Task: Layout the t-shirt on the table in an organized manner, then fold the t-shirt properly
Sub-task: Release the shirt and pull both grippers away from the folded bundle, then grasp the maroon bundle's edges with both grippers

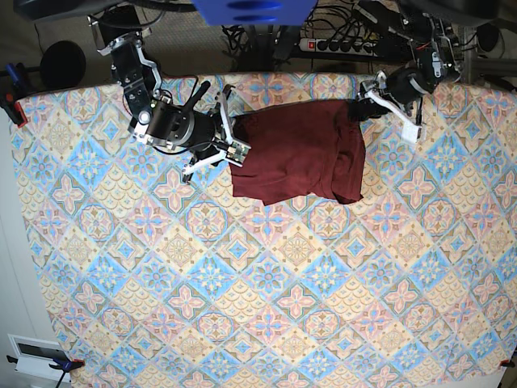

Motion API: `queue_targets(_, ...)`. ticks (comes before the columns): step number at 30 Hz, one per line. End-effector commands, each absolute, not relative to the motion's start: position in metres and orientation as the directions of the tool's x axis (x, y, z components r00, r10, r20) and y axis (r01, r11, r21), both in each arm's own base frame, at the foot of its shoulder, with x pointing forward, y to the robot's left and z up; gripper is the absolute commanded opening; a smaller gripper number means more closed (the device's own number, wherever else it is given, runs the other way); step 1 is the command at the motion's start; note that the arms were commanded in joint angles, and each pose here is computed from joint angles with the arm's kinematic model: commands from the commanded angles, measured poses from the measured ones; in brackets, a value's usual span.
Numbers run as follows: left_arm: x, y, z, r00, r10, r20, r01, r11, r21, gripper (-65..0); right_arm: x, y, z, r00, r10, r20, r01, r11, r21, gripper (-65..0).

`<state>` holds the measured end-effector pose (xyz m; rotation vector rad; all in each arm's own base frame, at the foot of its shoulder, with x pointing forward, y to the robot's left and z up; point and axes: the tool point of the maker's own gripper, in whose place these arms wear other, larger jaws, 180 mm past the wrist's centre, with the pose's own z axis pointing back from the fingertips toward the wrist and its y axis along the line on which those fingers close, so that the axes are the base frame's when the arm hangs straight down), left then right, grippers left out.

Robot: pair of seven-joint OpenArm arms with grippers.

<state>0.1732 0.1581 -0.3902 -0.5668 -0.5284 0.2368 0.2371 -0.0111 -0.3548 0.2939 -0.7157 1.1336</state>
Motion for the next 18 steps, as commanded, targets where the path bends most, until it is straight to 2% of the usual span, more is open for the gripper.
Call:
queue_targets(1, 0.175, 0.159, -0.382, 0.821, 0.367, 0.437, -0.055, 0.814, -0.578, -37.1, 0.248, -0.006, -0.338, 0.198, 0.693, 0.693, -0.894, 0.418, -0.163, -57.0)
queue_targets(5, 0.165, 0.174, -0.377, 0.776, 0.444, 0.448, -0.11, 0.794, -0.598, -37.9, 0.257, -0.002, -0.328, 0.176, 0.675, 0.717, -0.892, 0.417, -0.174, -57.0)
queue_targets(9, 0.171, 0.182, -0.358, 0.708, 0.546, 0.448, -0.128, 0.723, -0.679, -45.2, 0.272, 0.011, -0.298, 0.152, 0.56, 0.815, -0.896, 0.425, -0.125, -57.0)
queue_targets(13, 0.187, 0.173, -0.334, 0.672, 0.554, 0.491, -0.061, 0.703, -0.709, -53.3, 0.297, 0.002, -0.292, 0.211, 0.48, 0.852, -0.878, 0.477, -0.051, -57.1)
queue_targets(15, 0.204, 0.168, -0.324, 0.637, 0.571, 0.518, -0.03, 0.689, -0.724, -54.1, 0.312, 0.0, -0.293, 0.23, 0.468, 0.854, -0.872, 0.488, -0.033, -57.9)
queue_targets(18, 0.228, 0.167, -0.317, 0.586, 0.582, 0.563, -0.014, 0.703, -0.711, -54.5, 0.335, 0.004, -0.297, 0.271, 0.449, 0.852, -0.862, 0.506, 0.008, -63.1)
